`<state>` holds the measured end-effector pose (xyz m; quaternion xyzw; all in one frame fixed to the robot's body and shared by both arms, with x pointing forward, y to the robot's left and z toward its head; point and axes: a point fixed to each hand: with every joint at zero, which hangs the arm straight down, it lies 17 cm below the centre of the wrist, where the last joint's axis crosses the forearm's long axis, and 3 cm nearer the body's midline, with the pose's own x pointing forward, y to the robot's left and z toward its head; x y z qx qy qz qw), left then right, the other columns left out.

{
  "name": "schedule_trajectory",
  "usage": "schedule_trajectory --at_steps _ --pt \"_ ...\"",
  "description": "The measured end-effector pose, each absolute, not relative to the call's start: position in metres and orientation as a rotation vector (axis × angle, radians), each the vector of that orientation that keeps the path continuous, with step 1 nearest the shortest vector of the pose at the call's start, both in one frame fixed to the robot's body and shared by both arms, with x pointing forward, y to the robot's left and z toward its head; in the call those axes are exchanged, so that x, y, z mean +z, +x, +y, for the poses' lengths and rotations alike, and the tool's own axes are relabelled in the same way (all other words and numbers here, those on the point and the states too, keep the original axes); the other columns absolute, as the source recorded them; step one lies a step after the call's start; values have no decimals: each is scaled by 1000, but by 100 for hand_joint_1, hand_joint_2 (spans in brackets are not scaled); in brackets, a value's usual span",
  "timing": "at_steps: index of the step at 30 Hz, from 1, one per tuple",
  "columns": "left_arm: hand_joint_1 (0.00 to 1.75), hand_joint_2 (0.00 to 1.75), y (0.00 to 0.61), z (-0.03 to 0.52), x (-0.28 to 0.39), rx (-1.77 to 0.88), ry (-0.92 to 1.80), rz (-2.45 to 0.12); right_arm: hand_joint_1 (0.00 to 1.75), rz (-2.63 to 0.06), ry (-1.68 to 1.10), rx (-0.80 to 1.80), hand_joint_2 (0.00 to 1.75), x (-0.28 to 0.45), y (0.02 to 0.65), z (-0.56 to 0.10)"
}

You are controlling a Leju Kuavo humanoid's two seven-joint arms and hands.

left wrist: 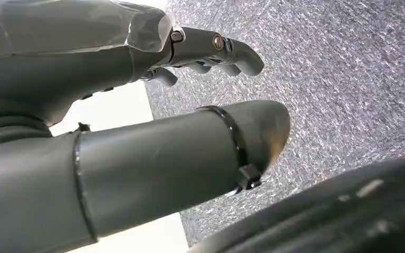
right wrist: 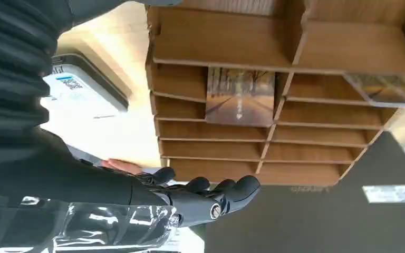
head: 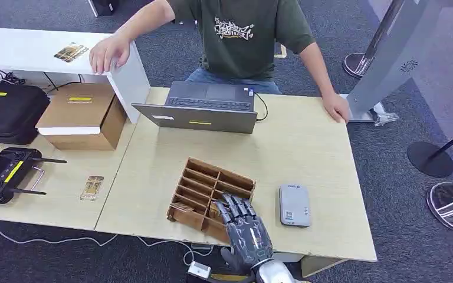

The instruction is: Pass the card to the sensor for recognition and then transmit it.

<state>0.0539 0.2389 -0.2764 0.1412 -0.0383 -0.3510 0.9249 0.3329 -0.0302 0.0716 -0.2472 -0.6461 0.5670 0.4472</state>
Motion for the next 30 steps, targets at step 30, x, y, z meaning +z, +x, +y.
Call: schedule_trajectory --at_steps 30 --pt "0 0 49 254 -278 -694 297 -49 0 -1715 -622 1363 175 115 362 13"
